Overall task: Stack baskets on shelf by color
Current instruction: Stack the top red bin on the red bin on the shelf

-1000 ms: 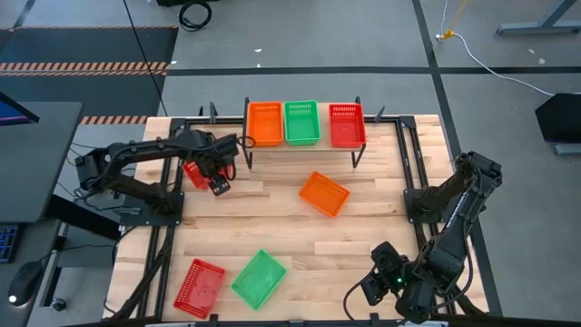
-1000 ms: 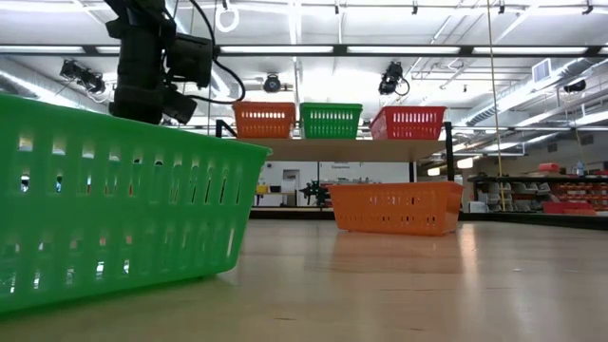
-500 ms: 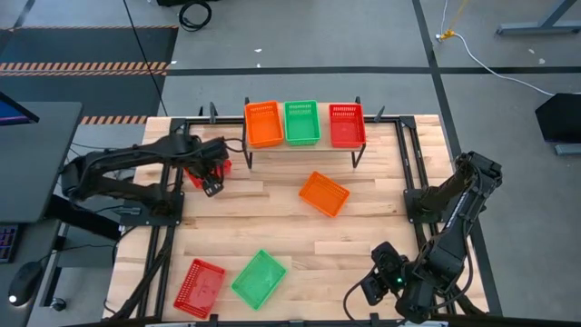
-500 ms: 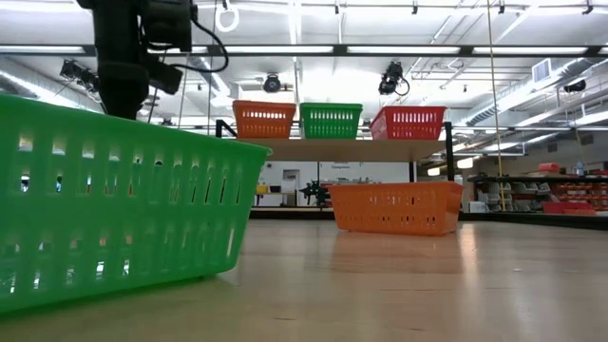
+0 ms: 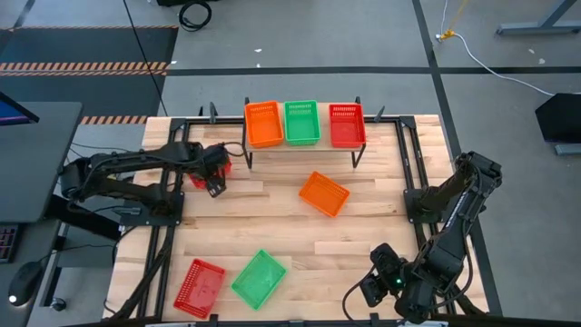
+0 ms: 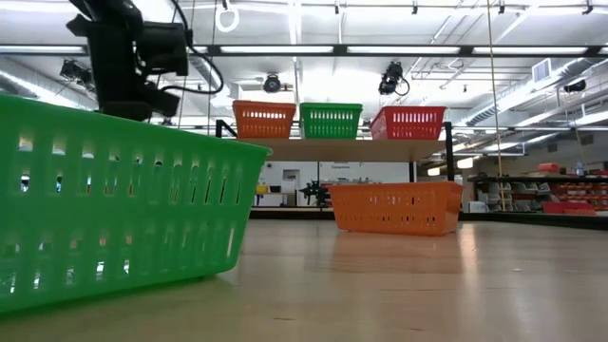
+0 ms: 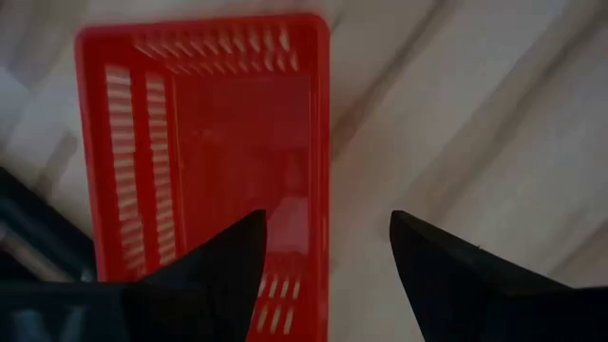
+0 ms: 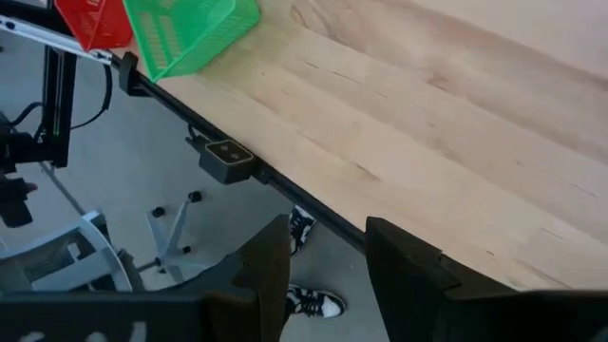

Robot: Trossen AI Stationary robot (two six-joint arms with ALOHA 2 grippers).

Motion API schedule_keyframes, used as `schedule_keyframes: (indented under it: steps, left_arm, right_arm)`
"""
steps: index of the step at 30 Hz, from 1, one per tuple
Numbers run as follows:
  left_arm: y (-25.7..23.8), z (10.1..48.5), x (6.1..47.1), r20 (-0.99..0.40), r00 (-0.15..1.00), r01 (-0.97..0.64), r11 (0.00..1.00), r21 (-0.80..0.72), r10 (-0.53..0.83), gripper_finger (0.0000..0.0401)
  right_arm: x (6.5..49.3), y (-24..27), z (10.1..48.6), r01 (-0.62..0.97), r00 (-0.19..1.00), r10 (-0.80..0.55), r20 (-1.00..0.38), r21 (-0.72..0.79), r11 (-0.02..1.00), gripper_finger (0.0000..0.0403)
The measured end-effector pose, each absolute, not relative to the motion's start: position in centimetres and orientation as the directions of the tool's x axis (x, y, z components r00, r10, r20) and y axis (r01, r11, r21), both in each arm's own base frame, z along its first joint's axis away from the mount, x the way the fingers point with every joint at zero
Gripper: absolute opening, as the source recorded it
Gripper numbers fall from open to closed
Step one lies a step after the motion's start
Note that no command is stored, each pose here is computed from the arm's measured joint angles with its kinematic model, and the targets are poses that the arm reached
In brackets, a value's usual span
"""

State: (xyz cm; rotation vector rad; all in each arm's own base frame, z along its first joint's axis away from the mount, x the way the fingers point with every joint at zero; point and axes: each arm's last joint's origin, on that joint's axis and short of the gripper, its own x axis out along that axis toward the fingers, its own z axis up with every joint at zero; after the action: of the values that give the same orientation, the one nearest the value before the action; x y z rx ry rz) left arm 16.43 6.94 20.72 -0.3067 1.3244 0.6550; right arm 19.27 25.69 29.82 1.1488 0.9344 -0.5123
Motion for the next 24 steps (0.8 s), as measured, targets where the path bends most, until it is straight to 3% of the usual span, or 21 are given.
schedule_keyframes:
  steps: [10,24]
  left_arm:
    - [7.7,20.4,16.0,-0.964,0.060,-0.635,0.755,0.163,0.258,0.0231]
    - [8.7,16.4,17.7,-0.974,-0.155,-0.601,0.767,0.224,0.162,0.0231]
  right_arm:
    - [19.5,25.5,29.8,0.769,0.527,0.112,-0.842,0.529,0.358,0.0143]
    - [20.2,25.0,29.8,0.775,0.538,0.103,-0.837,0.539,0.330,0.0143]
